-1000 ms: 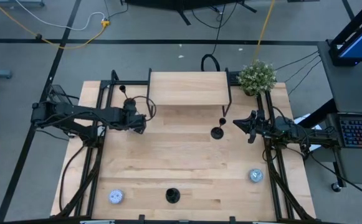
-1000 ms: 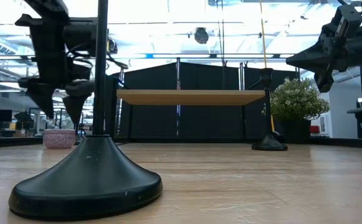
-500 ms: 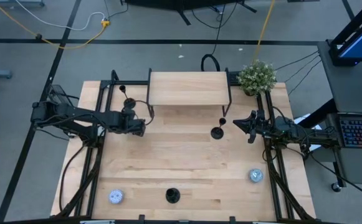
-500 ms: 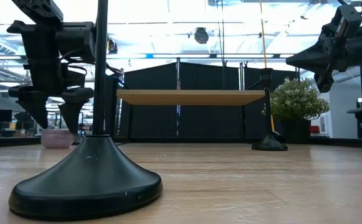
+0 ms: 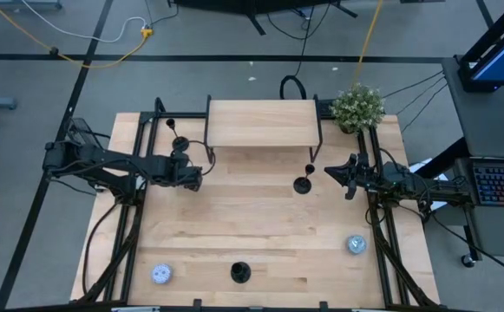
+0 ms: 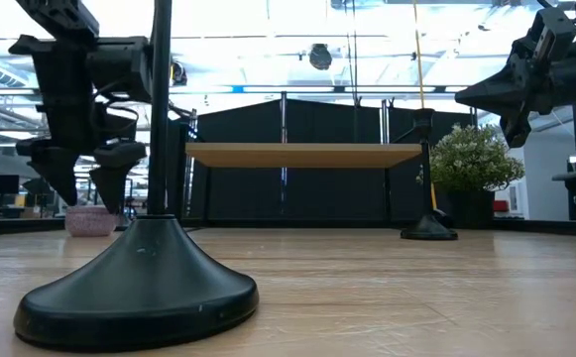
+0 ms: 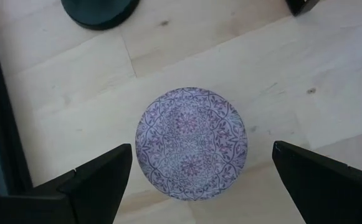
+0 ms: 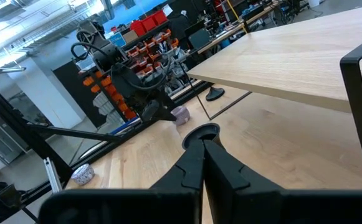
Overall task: Pick & Place candle stick holders
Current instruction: Put the pink patterned scented candle on the shelf
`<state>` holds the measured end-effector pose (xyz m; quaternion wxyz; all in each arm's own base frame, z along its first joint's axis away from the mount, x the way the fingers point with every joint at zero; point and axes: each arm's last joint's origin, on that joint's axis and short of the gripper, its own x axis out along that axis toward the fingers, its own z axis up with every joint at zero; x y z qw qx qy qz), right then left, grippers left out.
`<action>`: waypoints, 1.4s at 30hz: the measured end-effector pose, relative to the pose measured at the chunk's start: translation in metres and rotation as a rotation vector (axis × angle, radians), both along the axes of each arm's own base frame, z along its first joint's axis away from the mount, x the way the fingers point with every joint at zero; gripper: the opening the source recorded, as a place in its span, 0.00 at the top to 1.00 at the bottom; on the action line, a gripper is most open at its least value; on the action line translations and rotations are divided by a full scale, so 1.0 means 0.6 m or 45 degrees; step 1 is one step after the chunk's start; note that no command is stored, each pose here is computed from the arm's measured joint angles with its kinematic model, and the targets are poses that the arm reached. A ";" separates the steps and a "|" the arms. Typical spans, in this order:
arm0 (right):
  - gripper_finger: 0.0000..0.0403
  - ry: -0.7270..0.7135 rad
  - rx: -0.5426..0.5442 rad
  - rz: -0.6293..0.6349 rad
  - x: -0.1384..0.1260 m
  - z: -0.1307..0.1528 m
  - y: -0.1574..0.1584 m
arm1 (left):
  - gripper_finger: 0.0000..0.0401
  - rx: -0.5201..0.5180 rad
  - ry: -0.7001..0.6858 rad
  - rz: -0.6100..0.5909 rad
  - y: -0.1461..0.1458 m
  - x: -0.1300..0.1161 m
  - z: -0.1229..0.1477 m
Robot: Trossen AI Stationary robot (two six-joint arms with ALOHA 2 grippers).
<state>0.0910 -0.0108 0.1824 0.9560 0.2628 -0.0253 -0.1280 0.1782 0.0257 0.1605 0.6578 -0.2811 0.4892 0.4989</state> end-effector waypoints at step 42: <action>1.00 -0.001 0.001 0.000 0.000 0.000 0.000 | 0.02 0.073 -0.163 -0.065 0.006 0.000 -0.051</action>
